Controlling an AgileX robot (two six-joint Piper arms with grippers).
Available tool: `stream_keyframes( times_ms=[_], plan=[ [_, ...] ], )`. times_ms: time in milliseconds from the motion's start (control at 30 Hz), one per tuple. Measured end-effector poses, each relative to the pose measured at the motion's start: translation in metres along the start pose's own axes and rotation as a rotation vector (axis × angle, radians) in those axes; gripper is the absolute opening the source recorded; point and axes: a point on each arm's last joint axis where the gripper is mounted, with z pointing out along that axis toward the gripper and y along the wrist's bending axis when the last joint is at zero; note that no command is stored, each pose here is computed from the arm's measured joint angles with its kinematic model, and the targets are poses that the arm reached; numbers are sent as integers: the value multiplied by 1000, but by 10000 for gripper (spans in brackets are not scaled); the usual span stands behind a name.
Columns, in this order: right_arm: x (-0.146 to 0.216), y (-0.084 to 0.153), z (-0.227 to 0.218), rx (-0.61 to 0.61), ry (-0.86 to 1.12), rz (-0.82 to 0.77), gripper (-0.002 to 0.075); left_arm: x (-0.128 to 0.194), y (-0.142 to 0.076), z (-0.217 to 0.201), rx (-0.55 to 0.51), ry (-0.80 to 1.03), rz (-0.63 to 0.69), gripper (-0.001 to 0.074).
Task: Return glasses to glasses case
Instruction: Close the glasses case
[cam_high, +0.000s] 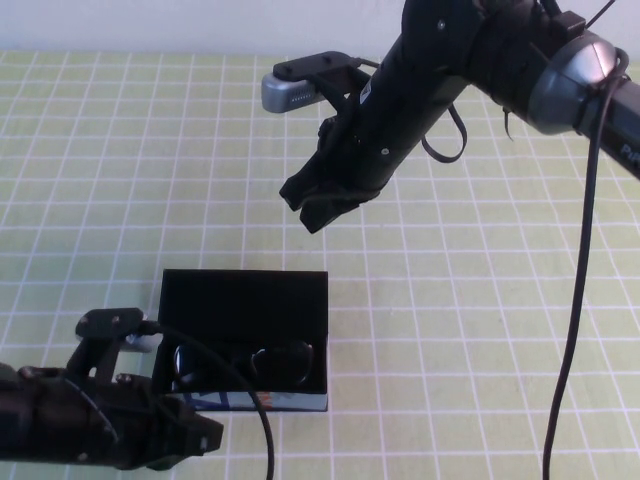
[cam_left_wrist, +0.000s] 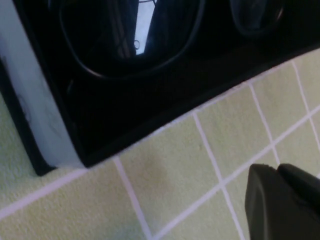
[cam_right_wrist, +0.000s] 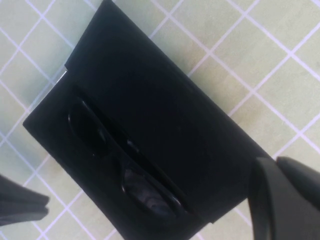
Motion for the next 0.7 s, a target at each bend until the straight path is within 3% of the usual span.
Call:
stream_keyframes(
  times_ms=[400, 700],
  plan=[
    [-2, -4, 11, -6, -4, 17, -11, -4, 15, 22, -1, -33, 2, -4],
    [-13, -19, 47, -10, -64, 77, -11, -7, 19, 22, -33, -68, 16, -4]
  ],
)
